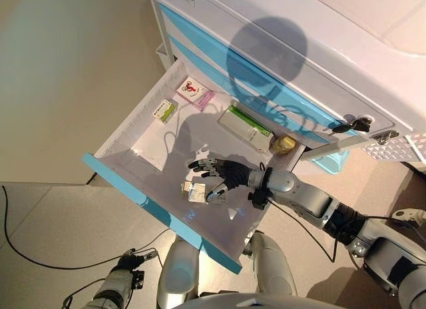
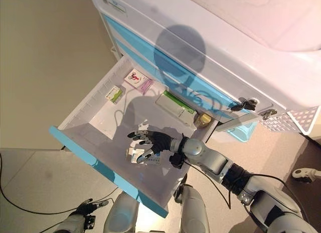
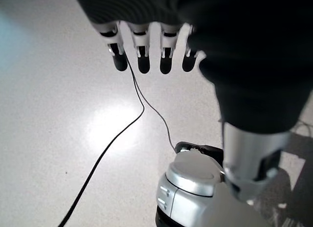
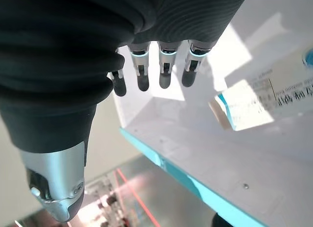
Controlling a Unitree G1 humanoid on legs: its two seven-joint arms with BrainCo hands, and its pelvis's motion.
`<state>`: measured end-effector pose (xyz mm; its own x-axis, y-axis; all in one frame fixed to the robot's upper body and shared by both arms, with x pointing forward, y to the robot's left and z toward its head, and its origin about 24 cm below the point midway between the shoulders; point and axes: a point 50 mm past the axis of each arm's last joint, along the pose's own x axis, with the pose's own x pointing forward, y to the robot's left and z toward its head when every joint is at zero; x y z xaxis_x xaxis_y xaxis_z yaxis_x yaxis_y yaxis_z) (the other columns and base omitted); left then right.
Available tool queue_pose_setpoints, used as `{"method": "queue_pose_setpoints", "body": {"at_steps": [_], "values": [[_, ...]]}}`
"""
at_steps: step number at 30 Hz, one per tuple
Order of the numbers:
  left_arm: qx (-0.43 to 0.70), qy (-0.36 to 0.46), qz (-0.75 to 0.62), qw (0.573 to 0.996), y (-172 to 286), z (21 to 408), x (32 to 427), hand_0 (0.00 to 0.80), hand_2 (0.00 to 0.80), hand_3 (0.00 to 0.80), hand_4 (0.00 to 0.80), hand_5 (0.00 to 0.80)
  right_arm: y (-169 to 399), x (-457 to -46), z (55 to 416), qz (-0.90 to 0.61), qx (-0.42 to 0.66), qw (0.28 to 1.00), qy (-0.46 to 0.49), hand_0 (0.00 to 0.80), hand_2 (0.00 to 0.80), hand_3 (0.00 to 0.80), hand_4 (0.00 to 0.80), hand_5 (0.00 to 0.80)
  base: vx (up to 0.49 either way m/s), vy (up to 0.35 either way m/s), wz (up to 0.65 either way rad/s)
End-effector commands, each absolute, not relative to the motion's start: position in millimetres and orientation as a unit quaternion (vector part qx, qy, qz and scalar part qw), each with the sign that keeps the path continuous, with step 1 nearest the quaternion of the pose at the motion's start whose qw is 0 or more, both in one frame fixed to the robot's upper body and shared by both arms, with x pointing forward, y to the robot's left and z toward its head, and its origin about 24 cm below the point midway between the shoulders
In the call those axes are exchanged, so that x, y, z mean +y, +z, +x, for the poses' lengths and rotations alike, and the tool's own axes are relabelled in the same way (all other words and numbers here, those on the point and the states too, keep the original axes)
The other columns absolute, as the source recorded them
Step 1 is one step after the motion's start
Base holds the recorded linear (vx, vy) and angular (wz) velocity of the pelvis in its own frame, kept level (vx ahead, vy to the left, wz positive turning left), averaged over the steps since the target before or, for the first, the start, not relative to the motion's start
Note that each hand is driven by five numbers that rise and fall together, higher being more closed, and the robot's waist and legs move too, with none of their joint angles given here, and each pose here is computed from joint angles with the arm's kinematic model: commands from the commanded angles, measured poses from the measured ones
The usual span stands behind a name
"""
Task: Open the drawer and pick up the medicine
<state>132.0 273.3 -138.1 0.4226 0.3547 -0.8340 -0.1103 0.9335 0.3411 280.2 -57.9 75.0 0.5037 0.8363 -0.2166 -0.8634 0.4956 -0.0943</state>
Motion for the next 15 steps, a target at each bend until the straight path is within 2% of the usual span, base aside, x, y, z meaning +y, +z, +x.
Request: {"method": "queue_pose_setpoints", "body": {"at_steps": [1,10,15], "values": [[0.533,0.153,0.138,0.821,-136.6,124.9,286.5,0.0,0.0,0.0,0.0,0.0,74.8,-40.0,269.7,-0.04,0.07,0.854,0.514,0.0,0.0,0.0,0.0,0.0,0.0,0.0,0.0],[0.525,0.151,0.152,0.823,-134.2,130.7,287.5,0.0,0.0,0.0,0.0,0.0,42.1,-25.8,263.4,0.044,0.15,0.856,0.492,0.0,0.0,0.0,0.0,0.0,0.0,0.0,0.0],[0.524,0.15,0.153,0.824,-134.2,132.0,286.5,0.0,0.0,0.0,0.0,0.0,33.2,-22.4,262.8,0.034,0.166,0.855,0.49,0.0,0.0,0.0,0.0,0.0,0.0,0.0,0.0]]}}
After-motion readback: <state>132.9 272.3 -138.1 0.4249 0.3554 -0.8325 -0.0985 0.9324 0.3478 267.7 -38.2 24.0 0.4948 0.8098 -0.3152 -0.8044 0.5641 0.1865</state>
